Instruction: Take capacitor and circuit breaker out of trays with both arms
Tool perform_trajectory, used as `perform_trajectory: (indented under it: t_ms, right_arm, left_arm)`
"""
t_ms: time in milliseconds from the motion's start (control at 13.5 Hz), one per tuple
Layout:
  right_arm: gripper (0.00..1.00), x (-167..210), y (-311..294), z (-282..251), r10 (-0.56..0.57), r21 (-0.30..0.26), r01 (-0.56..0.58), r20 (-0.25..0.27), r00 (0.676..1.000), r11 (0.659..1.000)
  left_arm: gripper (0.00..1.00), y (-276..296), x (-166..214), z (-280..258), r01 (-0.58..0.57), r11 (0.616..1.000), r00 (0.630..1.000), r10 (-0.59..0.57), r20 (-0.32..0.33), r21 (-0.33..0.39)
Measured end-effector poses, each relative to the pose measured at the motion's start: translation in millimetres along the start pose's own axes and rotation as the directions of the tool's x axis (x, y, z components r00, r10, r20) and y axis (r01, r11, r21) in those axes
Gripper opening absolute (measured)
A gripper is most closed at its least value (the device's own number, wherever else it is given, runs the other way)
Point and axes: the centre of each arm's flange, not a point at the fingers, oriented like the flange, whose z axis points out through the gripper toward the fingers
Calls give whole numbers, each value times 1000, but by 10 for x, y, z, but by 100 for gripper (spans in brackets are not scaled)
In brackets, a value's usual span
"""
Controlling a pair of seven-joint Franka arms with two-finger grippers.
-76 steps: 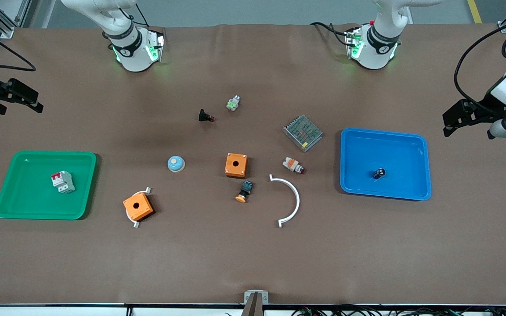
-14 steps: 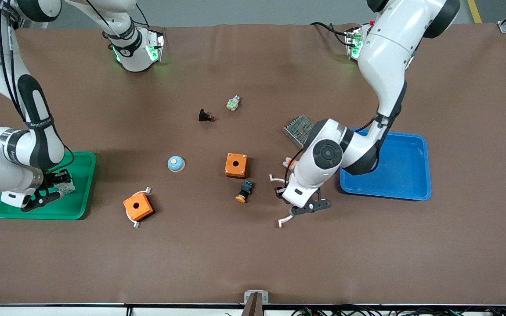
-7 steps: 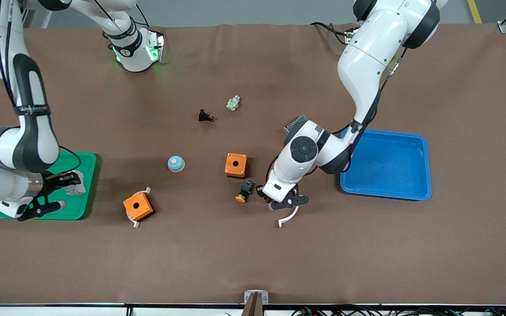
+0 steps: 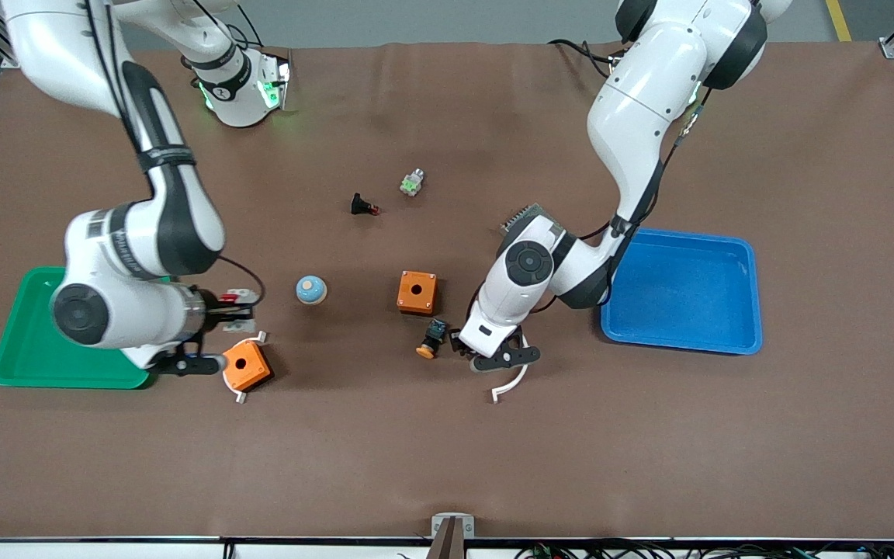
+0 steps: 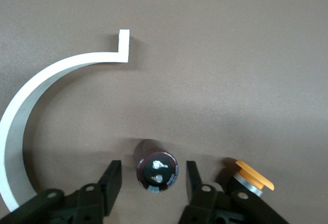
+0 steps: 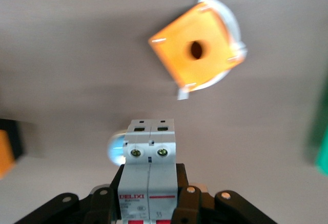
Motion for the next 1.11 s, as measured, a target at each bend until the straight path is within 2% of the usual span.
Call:
perform_trajectory:
  t_ms: [74, 370, 593, 741, 1111]
  right_arm:
    - [40, -29, -212, 58, 25, 16, -25, -12, 1000, 1000]
    - [40, -43, -821, 580, 115, 5, -115, -39, 993, 993]
    - [40, 5, -1005, 966, 132, -7, -132, -49, 990, 991]
    - [40, 16, -1092, 1194, 149, -3, -150, -75, 986, 989]
    - [40, -47, -1260, 1505, 158, -16, -160, -82, 984, 987]
  left_arm:
    - [60, 3, 28, -22, 1, 1000, 1000, -1, -7, -2]
    - [98, 46, 290, -390, 10, 1000, 997, -12, -70, -28]
    - [100, -27, 520, -924, 33, 999, 996, -32, -79, 12]
    - [100, -229, 752, -1364, 54, 997, 996, -49, -78, 52]
    - [100, -1285, 1205, -2491, -84, 984, 996, 86, -3, 158]
